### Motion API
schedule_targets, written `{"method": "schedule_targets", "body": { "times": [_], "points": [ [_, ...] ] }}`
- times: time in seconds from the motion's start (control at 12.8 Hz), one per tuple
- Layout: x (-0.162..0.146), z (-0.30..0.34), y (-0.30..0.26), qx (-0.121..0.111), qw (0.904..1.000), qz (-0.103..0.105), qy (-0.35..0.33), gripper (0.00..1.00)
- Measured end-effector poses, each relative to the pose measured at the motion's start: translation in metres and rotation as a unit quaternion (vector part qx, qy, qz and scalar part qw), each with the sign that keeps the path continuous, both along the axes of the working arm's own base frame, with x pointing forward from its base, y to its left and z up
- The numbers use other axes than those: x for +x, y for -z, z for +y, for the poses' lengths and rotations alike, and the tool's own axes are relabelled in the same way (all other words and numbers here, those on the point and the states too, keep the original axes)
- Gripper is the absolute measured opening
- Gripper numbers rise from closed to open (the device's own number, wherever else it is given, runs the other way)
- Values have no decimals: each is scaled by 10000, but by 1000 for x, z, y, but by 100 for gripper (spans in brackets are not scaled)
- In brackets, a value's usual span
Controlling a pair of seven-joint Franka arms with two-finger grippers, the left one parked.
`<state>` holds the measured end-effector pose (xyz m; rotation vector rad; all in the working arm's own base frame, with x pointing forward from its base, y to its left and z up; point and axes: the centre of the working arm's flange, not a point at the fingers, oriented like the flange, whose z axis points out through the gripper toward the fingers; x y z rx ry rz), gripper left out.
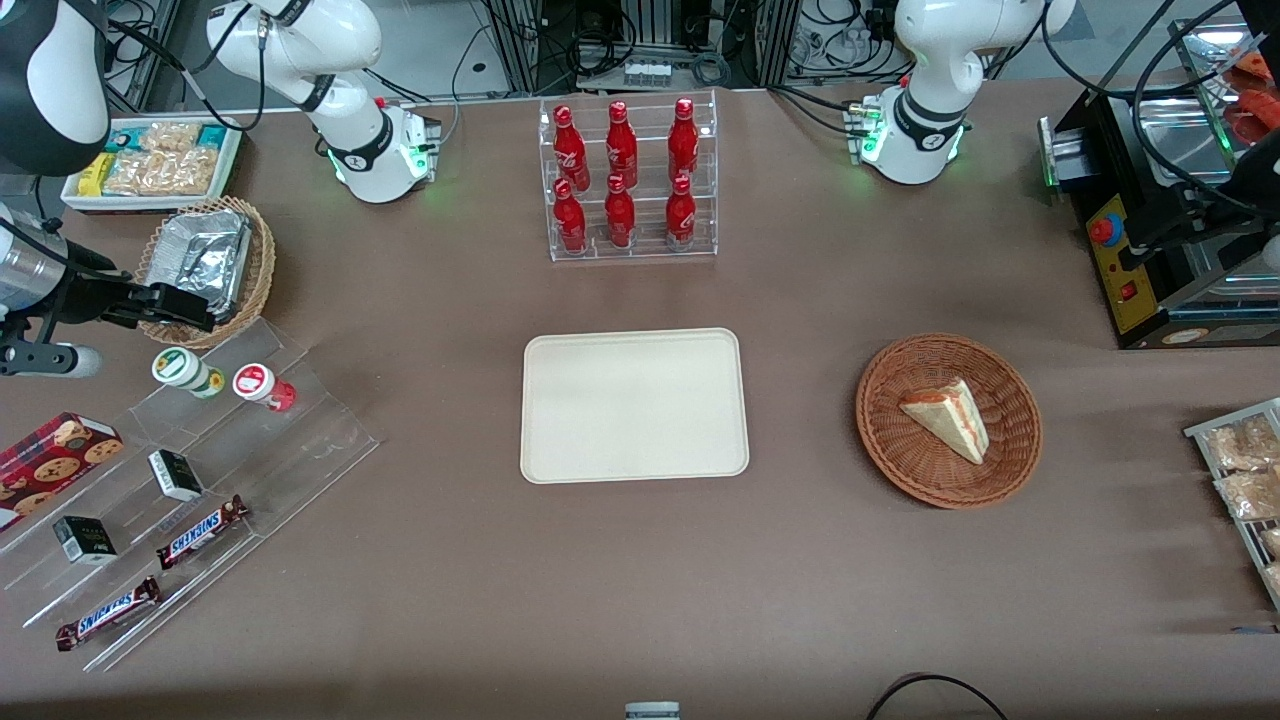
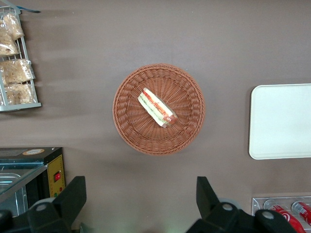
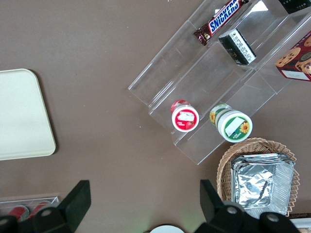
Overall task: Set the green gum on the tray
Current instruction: 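Move the right gripper down over the green-lidded gum jar on the display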
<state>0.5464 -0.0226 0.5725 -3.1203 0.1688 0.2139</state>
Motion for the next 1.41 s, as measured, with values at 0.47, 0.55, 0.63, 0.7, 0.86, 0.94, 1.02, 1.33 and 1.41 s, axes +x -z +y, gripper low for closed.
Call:
{"method": "schedule_targets", "body": {
  "times": [0.47, 0.55, 0.63, 0.7, 0.86, 0.94, 1.02, 1.33, 1.41],
  "points": [
    [1, -3, 10, 16, 10000, 44, -83, 100],
    [3, -6, 20, 37, 9998, 14, -217, 100],
    [4, -12, 32, 73, 9989, -23, -453, 100],
    [4, -24, 45, 123, 9968, -72, -781, 100],
    [1, -57, 68, 187, 9892, -288, -1425, 100],
    [-3, -73, 79, 201, 9829, -411, -1784, 100],
    [-8, -88, 91, 205, 9741, -529, -2188, 100],
    [-31, -127, 136, 125, 9403, -845, -3295, 100],
    [-35, -131, 145, 104, 9363, -878, -3398, 100]
  ]
}}
